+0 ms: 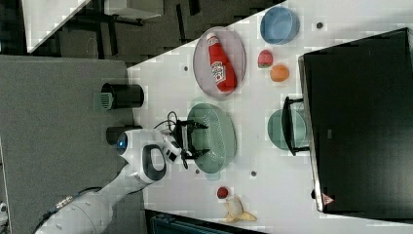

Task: Drag strainer right to left.

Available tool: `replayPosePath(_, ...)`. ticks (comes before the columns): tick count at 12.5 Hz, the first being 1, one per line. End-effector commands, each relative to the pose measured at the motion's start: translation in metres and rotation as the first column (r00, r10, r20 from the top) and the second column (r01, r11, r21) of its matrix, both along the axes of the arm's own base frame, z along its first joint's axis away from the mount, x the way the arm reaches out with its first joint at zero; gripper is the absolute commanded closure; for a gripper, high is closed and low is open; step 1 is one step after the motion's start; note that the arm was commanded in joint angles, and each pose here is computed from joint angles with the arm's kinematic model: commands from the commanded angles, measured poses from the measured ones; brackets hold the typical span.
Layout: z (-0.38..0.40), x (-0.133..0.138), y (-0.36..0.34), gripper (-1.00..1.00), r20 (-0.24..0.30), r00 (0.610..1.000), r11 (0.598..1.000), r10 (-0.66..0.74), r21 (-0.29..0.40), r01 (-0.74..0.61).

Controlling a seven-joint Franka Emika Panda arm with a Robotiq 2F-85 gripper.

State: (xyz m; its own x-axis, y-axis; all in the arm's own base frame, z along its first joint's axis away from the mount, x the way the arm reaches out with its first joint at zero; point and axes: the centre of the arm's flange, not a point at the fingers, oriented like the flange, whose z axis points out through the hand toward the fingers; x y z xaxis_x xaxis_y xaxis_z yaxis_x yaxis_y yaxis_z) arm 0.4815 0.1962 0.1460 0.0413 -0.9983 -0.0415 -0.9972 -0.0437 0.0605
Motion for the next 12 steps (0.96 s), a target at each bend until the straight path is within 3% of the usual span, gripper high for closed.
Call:
replayPosePath(1,0.000,-0.001,0.040,-1.00,0.003,1.000,0.999,-0.030,0.012,0.030)
replayPosePath(12,-0.001,-0.003,0.149,-1.00,0.000,0.999,0.998,-0.050,0.029,0.050)
